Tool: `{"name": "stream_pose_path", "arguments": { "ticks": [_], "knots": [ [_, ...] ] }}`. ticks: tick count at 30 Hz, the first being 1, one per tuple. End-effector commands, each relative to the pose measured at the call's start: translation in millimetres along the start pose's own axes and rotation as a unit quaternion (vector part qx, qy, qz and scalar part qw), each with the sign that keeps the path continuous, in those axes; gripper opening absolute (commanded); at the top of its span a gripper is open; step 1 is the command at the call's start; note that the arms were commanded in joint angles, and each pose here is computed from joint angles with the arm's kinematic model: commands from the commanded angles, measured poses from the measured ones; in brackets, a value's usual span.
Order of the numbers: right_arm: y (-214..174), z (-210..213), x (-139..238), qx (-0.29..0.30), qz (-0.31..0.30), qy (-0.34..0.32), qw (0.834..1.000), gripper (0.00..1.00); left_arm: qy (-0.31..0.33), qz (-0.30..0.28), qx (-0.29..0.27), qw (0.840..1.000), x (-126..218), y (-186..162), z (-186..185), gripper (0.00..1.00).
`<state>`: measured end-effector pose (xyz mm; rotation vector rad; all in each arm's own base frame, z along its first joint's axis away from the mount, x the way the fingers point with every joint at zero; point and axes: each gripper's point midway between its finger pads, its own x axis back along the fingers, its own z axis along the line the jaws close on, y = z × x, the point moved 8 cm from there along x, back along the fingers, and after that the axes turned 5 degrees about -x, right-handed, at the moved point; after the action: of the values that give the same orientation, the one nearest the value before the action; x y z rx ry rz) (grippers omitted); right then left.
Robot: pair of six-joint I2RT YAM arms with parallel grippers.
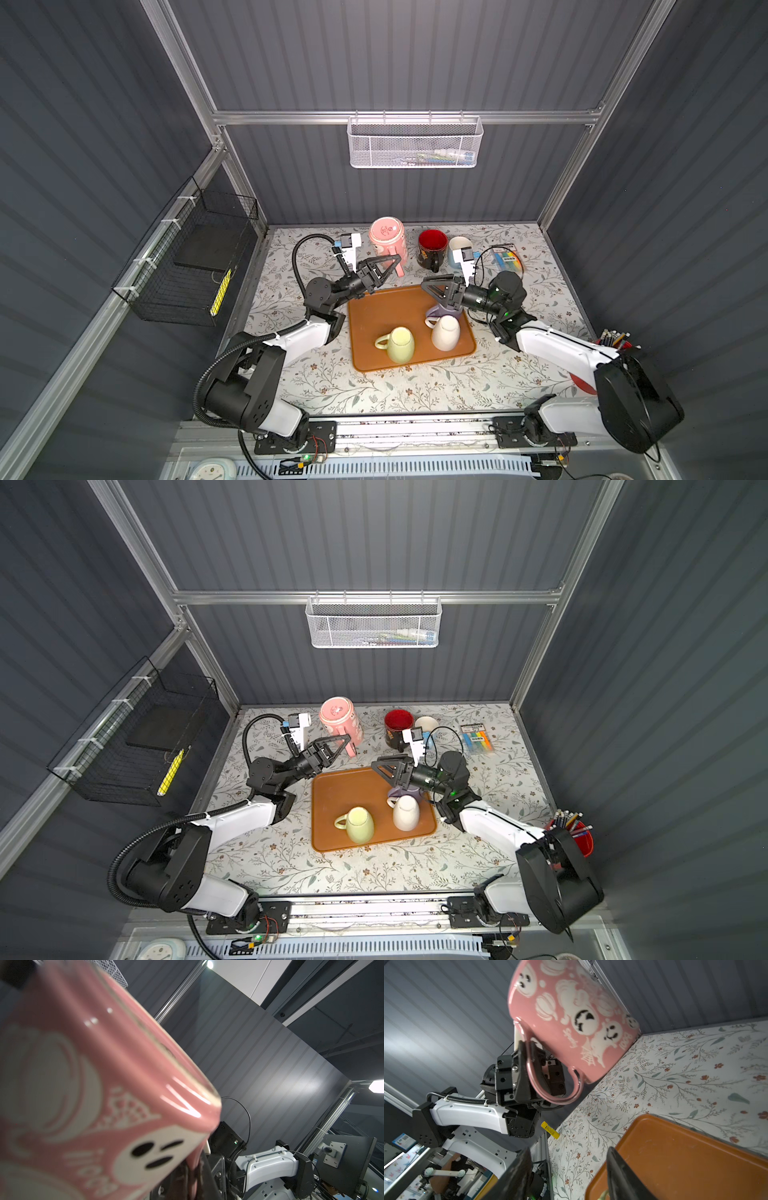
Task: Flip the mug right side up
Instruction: 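Raise the pink mug high while right gripper reaches up to its handle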
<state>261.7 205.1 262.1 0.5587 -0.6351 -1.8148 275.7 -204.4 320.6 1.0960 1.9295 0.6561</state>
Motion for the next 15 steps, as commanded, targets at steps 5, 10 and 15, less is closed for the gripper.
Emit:
{"name": "stream_pose_path", "arguments": {
  "ticks": [5,10,15],
  "knots": [
    [4.4,-4.6,-5.7,-0.046,-0.029,0.056,0.997,0.57,-0.052,-0.050,-0.067,0.995,-8.2,30.6,-27.9,0.00],
    [4.0,-13.5,-10.3,-0.093,-0.039,0.089,0.991,0.57,-0.046,-0.042,-0.068,0.996,-8.7,28.8,-25.8,0.00],
    [5.6,-15.2,-22.6,-0.112,-0.027,0.102,0.988,0.56,-0.052,-0.042,-0.072,0.995,-13.2,32.4,-25.3,0.00]
  ]
}}
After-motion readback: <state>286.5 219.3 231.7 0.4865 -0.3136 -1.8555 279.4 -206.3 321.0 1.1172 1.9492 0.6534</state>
